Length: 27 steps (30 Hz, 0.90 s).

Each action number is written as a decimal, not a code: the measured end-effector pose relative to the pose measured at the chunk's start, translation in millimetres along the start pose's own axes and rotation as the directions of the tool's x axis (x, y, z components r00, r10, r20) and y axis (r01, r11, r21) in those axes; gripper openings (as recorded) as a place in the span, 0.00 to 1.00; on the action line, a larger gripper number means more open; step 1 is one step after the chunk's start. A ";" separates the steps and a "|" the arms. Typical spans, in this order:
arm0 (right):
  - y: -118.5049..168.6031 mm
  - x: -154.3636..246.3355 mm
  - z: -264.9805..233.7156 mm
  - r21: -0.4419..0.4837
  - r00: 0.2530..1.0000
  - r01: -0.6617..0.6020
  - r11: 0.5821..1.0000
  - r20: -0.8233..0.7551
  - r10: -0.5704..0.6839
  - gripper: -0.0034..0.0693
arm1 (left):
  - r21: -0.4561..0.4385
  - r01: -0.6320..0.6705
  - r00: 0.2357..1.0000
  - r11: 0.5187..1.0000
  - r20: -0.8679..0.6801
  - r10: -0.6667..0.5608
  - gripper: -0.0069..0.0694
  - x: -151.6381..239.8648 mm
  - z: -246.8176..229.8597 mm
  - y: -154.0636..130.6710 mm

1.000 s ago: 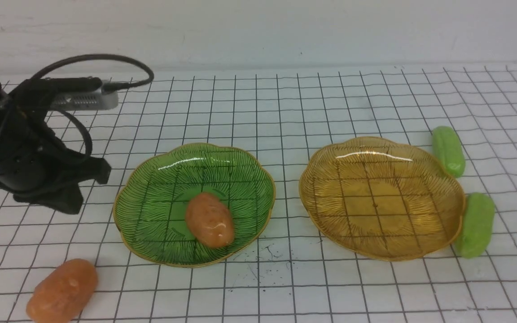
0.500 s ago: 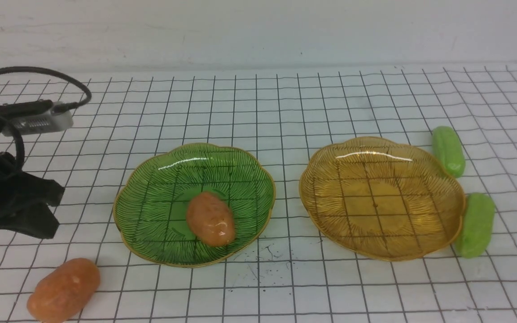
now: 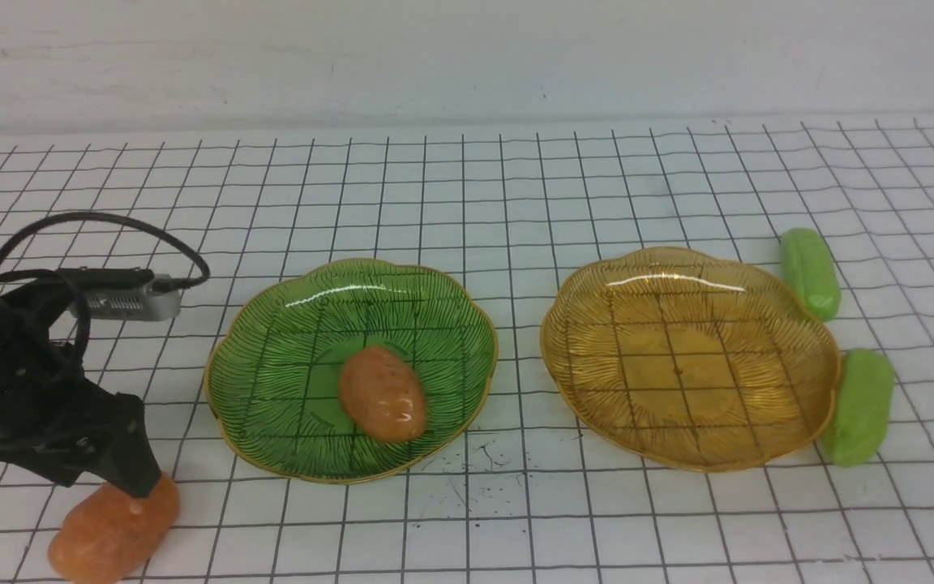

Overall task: Put different types of vegetables on the plate.
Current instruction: 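Put the potatoes from the left side into the left plate with the left gripper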

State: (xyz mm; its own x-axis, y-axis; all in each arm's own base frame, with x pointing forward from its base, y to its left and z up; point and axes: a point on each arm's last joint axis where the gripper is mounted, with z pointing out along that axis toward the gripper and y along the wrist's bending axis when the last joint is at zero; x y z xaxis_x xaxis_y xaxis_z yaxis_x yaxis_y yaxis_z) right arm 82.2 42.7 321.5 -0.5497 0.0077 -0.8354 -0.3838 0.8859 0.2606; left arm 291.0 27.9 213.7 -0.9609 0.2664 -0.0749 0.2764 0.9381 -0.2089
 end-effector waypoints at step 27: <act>-14.1 -9.0 5.6 0.122 0.998 -0.001 0.992 0.056 -0.006 0.04 | -0.071 -0.076 0.983 0.995 0.162 0.087 0.76 -73.2 -24.2 -61.7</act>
State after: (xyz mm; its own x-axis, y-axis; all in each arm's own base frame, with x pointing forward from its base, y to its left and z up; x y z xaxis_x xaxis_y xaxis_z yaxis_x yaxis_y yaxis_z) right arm 96.8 32.8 322.6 -0.5052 0.0286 -0.8625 -0.2894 0.9360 0.2006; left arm 344.0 -44.1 255.7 -0.9180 0.3076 -0.2501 0.3473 0.9282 -0.1332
